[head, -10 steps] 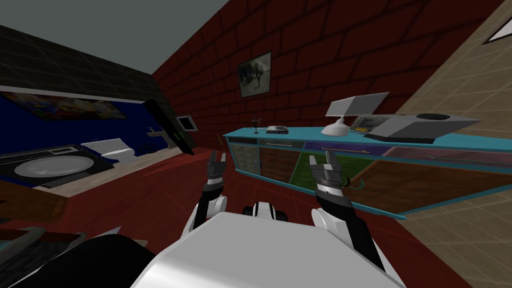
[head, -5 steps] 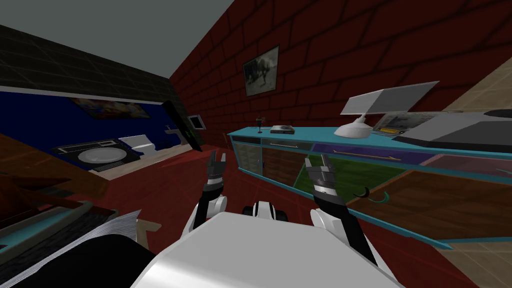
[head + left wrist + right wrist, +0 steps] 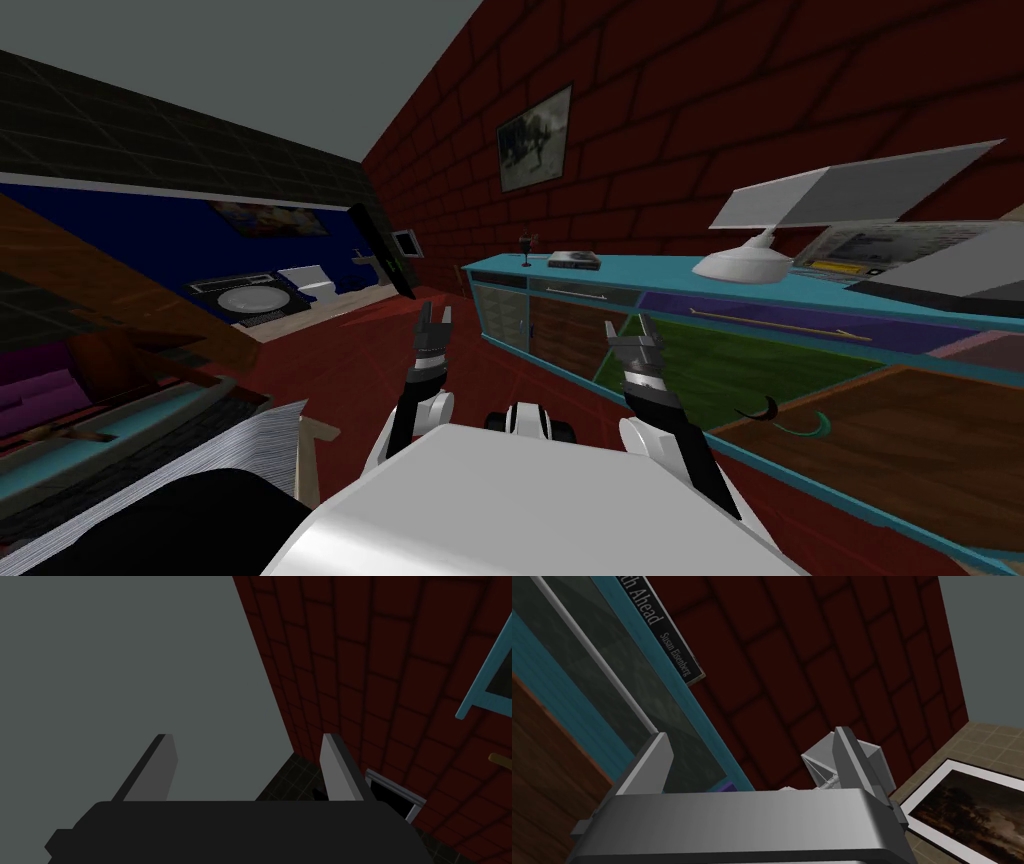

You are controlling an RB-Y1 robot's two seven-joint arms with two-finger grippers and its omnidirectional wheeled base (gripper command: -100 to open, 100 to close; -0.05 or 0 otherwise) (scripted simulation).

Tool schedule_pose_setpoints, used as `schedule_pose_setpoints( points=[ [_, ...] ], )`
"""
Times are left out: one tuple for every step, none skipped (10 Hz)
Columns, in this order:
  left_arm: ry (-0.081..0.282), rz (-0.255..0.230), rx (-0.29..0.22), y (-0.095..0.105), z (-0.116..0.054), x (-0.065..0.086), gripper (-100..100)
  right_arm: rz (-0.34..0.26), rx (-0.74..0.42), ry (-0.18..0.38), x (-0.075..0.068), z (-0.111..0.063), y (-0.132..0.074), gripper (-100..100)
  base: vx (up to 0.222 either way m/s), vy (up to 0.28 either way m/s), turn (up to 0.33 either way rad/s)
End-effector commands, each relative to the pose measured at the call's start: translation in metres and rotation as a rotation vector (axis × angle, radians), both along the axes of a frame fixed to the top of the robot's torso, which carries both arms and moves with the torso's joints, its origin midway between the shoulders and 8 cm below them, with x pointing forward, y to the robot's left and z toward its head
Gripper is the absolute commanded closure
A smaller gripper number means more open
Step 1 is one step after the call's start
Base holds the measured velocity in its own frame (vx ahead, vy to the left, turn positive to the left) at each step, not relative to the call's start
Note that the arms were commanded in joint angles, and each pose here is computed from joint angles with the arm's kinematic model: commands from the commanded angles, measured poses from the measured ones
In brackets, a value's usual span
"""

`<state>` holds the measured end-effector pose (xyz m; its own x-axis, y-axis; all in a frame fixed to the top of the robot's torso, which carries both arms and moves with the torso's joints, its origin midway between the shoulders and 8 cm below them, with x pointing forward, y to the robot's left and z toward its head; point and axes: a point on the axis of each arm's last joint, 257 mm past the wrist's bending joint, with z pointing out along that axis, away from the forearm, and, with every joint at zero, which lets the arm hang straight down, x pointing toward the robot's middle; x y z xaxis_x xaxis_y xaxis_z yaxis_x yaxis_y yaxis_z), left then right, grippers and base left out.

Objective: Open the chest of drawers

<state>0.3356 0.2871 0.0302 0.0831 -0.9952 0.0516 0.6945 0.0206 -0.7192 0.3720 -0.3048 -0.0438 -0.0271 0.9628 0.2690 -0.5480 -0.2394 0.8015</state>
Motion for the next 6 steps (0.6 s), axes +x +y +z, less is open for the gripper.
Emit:
schedule_pose_setpoints(
  points=[
    [0.0, 0.0, 0.0, 0.0, 0.0, 0.0, 0, 0.042, 0.094, 0.026, 0.006, -0.022, -0.007, -100, 0.032, -0.021, 0.194],
    [0.0, 0.0, 0.0, 0.0, 0.0, 0.0, 0, 0.054, 0.114, 0.023, 0.006, -0.022, -0.007, -100, 0.029, -0.025, 0.098],
    [0.0, 0.0, 0.0, 0.0, 0.0, 0.0, 0, 0.069, 0.165, 0.04, 0.011, -0.037, -0.013, -100, 0.033, -0.031, 0.196],
    [0.0, 0.0, 0.0, 0.0, 0.0, 0.0, 0, 0.083, 0.19, 0.038, 0.011, -0.038, -0.013, -100, 0.028, -0.024, 0.122],
    [0.0, 0.0, 0.0, 0.0, 0.0, 0.0, 0, 0.097, 0.242, 0.046, 0.014, -0.049, -0.018, -100, 0.034, -0.018, 0.236],
    [0.0, 0.0, 0.0, 0.0, 0.0, 0.0, 0, 0.108, 0.269, 0.054, 0.015, -0.055, -0.019, -100, 0.029, -0.018, 0.104]
  ],
)
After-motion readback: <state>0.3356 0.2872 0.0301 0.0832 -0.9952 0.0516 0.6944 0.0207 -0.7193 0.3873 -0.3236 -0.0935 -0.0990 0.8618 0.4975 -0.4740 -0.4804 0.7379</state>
